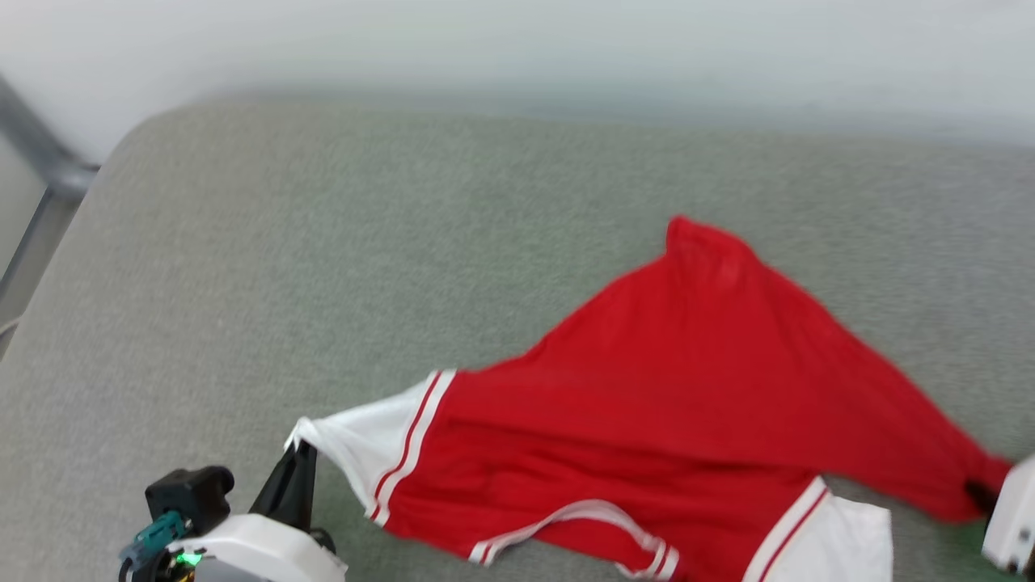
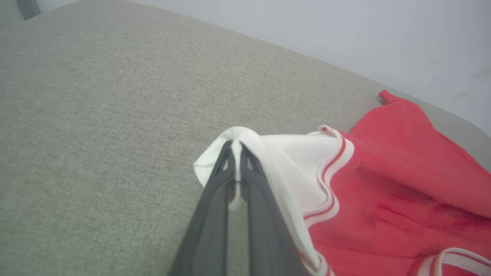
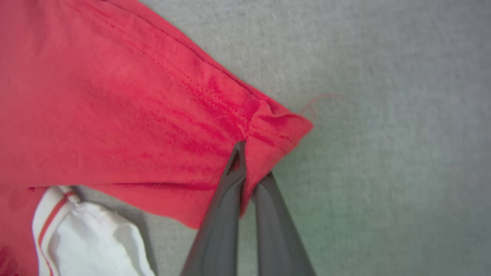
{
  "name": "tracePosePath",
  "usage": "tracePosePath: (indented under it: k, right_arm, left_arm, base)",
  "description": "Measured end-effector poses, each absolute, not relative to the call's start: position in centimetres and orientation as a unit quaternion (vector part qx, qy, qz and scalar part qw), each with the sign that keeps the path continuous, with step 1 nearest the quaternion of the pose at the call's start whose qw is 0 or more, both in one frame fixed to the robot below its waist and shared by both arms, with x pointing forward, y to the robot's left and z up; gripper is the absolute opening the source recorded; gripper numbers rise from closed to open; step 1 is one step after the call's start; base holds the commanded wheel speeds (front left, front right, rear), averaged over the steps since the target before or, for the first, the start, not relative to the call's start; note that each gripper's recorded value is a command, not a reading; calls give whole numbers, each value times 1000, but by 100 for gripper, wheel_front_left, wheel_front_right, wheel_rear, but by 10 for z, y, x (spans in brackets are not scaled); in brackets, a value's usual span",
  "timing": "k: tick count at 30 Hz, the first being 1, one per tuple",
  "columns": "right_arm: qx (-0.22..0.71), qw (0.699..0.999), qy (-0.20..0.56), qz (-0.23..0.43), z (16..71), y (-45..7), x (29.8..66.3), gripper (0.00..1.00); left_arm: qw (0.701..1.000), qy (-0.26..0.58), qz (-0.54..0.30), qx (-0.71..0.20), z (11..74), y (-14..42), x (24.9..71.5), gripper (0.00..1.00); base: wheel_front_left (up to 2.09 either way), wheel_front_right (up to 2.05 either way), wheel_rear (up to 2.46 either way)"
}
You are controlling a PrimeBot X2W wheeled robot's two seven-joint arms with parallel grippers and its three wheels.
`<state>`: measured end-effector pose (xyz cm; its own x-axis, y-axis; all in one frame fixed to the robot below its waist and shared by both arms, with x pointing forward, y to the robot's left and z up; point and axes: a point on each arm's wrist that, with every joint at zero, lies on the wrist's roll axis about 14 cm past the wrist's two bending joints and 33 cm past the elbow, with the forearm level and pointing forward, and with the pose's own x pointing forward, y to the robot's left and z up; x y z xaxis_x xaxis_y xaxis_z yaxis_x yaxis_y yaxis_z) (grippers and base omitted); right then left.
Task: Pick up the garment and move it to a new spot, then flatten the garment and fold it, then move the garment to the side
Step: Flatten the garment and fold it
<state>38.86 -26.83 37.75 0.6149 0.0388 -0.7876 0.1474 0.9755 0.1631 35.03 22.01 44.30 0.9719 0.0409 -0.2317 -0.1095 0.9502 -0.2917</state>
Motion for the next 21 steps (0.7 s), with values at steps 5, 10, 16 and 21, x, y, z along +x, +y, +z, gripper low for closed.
tracePosePath:
  k: [5,10,16,21]
  right_arm:
    - [180,873,444,-97,358,-270,272,0]
    - [225,856,449,-125,346,-266,225,0]
    - [234,894,356,-140,366,-274,249,100]
    - [200,952,203,-114,419,-271,311,100]
  left_arm:
    - [980,130,4,-148,445,203,337,0]
    - [980,134,-13,-148,448,194,335,0]
    - [979,139,-16,-147,446,193,333,0]
    - [980,137,-14,-143,447,195,336,0]
  base:
    - [0,0,0]
    - [0,0,0]
    - [0,0,0]
    - [0,0,0]
